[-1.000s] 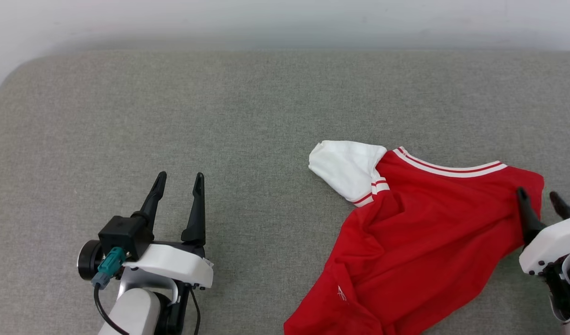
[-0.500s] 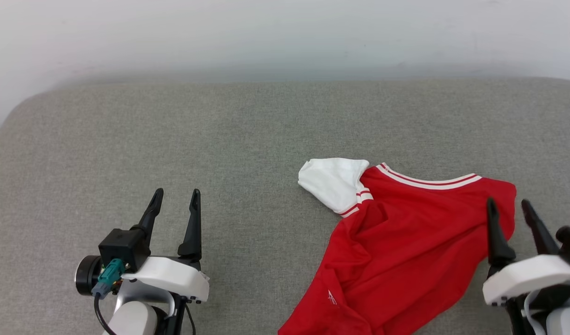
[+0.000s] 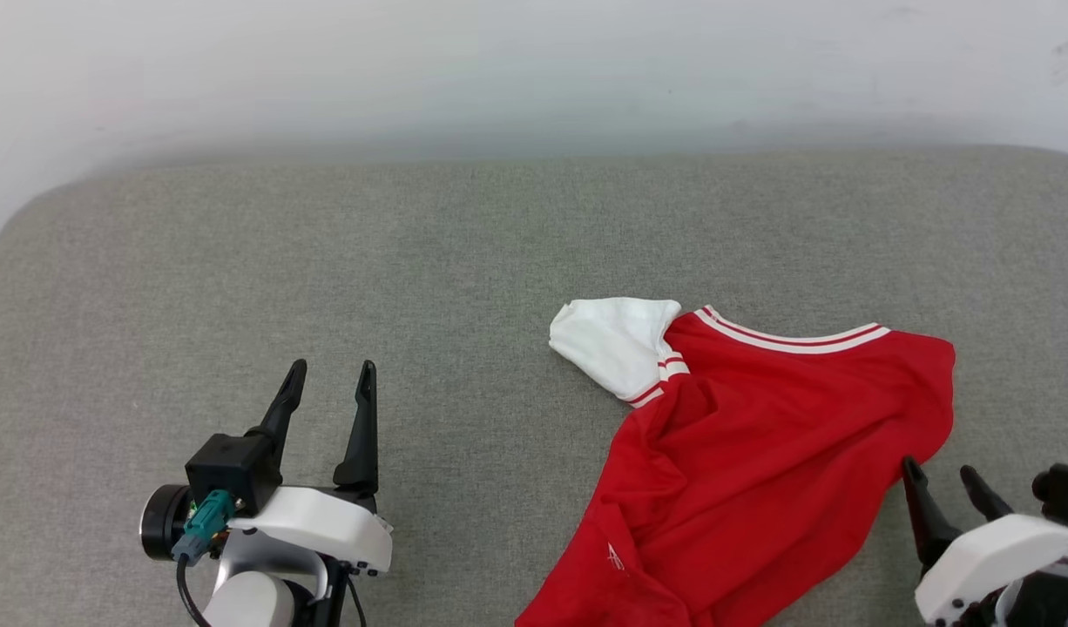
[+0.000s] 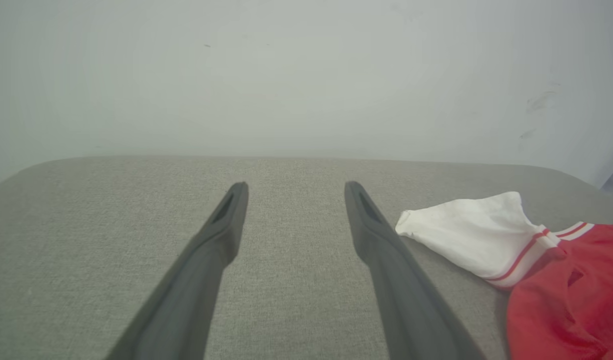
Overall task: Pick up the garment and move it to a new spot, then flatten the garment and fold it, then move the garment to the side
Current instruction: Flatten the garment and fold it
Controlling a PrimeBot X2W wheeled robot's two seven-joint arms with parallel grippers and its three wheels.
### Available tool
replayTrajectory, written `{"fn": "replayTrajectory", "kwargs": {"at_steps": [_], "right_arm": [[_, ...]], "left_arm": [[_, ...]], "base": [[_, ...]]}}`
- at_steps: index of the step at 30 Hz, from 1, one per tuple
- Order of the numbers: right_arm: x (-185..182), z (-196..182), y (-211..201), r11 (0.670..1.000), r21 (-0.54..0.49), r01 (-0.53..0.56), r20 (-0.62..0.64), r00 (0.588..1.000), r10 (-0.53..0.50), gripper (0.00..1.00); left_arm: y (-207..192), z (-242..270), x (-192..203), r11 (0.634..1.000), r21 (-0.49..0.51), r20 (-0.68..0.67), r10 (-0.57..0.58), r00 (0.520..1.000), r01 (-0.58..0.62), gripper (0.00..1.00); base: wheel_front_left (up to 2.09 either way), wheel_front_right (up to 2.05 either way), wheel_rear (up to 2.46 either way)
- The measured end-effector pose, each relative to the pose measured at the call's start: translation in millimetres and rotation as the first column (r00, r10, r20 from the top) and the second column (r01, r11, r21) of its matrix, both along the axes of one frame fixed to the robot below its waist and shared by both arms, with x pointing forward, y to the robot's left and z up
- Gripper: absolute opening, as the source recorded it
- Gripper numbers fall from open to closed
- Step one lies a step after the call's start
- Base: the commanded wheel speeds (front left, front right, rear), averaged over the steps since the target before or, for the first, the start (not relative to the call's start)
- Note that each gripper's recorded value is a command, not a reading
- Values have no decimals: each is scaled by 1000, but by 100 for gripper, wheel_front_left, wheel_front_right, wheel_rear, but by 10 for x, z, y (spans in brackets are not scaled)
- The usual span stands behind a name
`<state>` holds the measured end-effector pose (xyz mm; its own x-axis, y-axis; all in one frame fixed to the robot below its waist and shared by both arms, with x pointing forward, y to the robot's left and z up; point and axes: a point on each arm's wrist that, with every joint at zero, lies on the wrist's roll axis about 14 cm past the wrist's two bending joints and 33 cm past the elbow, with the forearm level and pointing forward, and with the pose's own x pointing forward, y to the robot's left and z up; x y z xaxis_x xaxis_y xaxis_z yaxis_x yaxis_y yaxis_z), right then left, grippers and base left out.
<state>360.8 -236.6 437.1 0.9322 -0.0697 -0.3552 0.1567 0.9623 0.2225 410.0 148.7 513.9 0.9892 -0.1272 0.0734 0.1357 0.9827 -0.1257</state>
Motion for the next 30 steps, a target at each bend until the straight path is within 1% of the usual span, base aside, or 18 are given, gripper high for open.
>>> {"fn": "replayTrajectory", "kwargs": {"at_steps": [2, 6, 12, 15, 18, 19, 20, 21, 23, 26, 28, 30], "right_arm": [[39, -45, -51, 1000, -4, -6, -46, 999, 6, 100], [230, -48, -178, 1000, -12, -14, -93, 996, 12, 100], [484, -270, -312, 998, -31, -46, -229, 973, 38, 100], [580, -451, -249, 996, -28, -87, -306, 949, 74, 100], [593, -665, -142, 993, -3, -121, -387, 915, 110, 100], [593, -714, -127, 992, 6, -127, -410, 904, 118, 57], [608, -734, -115, 991, 8, -131, -416, 901, 123, 27], [625, -746, -101, 991, 14, -133, -420, 899, 127, 0], [671, -710, -106, 991, 9, -135, -406, 905, 127, 0], [772, -565, -166, 992, -22, -127, -355, 928, 111, 0], [877, -387, -256, 991, -68, -115, -298, 950, 90, 0], [1046, -107, -312, 986, -127, -108, -213, 974, 79, 0]], "left_arm": [[-11, -23, 14, 1000, -3, -6, -3, 1000, 3, 100], [-36, -60, 76, 1000, -6, -13, -9, 1000, 9, 100], [-24, -145, 193, 1000, -5, -29, -13, 1000, 13, 100], [29, -242, 222, 1000, -4, -51, 1, 999, -1, 100], [82, -327, 243, 1000, -3, -72, 17, 997, -18, 100], [97, -343, 246, 1000, -3, -75, 22, 997, -22, 100], [106, -363, 242, 1000, -3, -81, 25, 996, -25, 100], [116, -377, 238, 1000, -3, -84, 29, 996, -29, 100], [125, -379, 230, 999, -4, -85, 33, 996, -33, 100], [128, -341, 230, 999, -5, -74, 34, 997, -34, 100], [124, -319, 230, 999, -6, -68, 31, 997, -32, 100], [113, -306, 232, 1000, -7, -64, 28, 998, -29, 100]], "base": [[0, 0, 0], [0, 0, 0], [0, 0, 0], [0, 0, 0], [0, 0, 0], [0, 0, 0], [0, 0, 0], [0, 0, 0], [0, 0, 0], [0, 0, 0], [0, 0, 0], [0, 0, 0]]}}
